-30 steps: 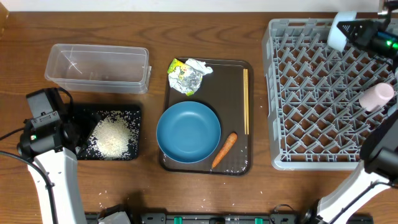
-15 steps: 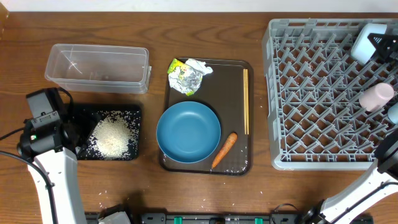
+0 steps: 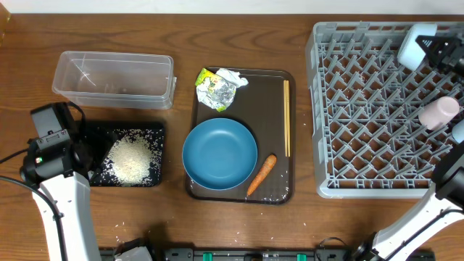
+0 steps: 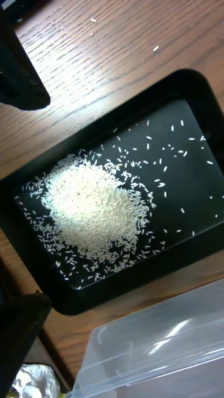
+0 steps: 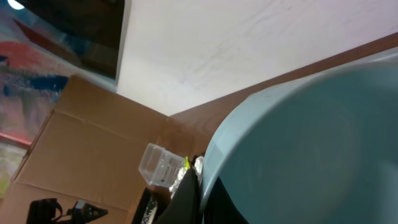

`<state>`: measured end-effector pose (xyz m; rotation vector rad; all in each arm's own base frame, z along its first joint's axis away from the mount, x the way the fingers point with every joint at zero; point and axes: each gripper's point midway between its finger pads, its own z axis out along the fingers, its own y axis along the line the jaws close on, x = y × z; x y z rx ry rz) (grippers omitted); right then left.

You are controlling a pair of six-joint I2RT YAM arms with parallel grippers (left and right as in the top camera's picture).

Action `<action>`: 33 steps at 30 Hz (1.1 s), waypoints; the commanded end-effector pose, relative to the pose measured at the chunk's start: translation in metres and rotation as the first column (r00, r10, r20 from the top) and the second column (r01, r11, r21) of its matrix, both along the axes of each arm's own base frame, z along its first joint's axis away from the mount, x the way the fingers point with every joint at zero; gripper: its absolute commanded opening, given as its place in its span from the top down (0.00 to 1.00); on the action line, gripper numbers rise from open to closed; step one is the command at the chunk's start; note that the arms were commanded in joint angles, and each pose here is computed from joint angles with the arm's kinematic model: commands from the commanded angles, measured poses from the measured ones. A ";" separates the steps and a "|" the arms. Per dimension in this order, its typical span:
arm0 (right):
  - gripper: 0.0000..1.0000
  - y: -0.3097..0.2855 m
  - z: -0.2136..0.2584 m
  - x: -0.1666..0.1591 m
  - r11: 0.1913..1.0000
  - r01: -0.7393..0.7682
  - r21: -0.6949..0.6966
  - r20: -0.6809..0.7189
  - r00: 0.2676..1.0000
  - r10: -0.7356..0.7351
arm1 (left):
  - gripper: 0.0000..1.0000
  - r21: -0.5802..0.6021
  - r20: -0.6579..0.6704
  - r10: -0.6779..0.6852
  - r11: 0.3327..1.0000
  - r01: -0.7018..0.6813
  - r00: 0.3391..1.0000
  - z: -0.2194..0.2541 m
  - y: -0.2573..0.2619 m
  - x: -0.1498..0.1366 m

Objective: Sort waste into correct bins and load items into the dishwasher rack
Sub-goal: 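Carry the light-blue bowl to the rack's back corner and release it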

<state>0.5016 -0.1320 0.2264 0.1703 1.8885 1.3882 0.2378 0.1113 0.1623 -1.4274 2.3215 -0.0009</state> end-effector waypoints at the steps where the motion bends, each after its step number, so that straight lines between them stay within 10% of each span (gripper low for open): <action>1: 0.99 0.012 -0.021 0.008 1.000 -0.028 -0.003 -0.011 1.000 0.028 | 0.04 0.010 0.014 0.008 1.000 -0.008 1.000 0.006 0.003 0.002; 19: 0.96 -0.041 -0.052 0.001 0.995 0.089 0.053 -0.106 0.991 -0.083 | 0.04 0.010 0.014 0.008 1.000 -0.008 1.000 0.006 0.003 0.002; 33: 0.56 -0.078 0.008 -0.021 0.962 0.265 -0.058 -0.102 0.958 -0.270 | 0.04 0.010 0.014 0.008 1.000 -0.008 1.000 0.006 0.003 0.002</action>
